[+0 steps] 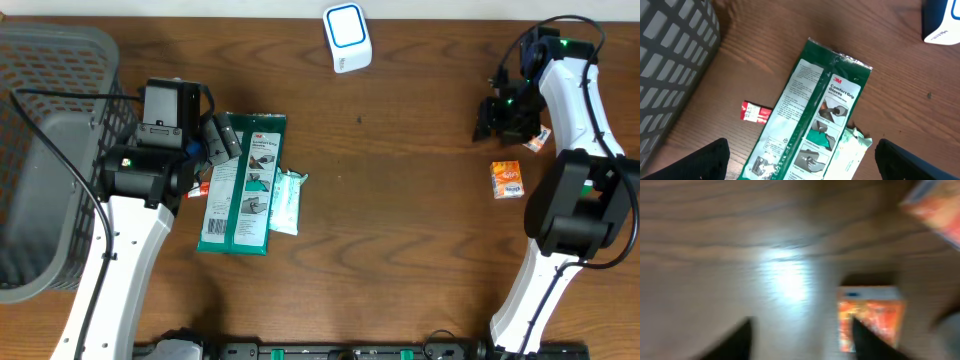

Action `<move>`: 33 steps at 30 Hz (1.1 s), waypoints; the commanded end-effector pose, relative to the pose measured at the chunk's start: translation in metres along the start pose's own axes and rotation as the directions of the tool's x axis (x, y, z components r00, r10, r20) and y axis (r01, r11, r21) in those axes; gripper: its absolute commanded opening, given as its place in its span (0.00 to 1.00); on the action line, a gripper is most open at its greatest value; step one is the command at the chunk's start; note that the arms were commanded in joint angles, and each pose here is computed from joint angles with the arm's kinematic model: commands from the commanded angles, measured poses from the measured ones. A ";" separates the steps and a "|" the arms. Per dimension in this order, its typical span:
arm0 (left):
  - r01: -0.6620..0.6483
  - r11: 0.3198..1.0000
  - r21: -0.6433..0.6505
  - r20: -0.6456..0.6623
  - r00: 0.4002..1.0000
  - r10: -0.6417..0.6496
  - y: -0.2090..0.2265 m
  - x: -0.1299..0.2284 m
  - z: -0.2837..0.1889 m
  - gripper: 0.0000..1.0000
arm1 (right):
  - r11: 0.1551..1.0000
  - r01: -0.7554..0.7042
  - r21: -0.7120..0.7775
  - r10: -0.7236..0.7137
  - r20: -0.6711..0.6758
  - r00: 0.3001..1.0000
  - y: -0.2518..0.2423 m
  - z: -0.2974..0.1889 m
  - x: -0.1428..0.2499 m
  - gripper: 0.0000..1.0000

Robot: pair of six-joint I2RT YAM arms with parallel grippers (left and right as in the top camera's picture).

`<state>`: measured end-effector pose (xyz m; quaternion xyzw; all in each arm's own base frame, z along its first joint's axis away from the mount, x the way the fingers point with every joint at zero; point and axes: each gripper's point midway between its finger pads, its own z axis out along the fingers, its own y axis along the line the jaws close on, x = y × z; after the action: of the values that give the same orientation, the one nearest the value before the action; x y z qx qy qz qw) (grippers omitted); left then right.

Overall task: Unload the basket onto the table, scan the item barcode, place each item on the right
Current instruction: 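Lower the pack onto the table and open the right gripper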

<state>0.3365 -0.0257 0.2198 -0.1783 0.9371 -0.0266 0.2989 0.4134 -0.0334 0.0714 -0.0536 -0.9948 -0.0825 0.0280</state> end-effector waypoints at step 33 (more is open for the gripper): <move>-0.011 1.000 -0.006 0.020 1.000 0.012 0.001 -0.006 -0.004 0.93 | 0.911 0.119 -0.394 -0.182 -0.125 0.975 0.068 0.038 0.054 0.69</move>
<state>0.3366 -0.0257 0.2199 -0.1783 0.9370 -0.0267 0.2991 0.3572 0.0174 0.0316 -0.0024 -0.9697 -0.2151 0.1155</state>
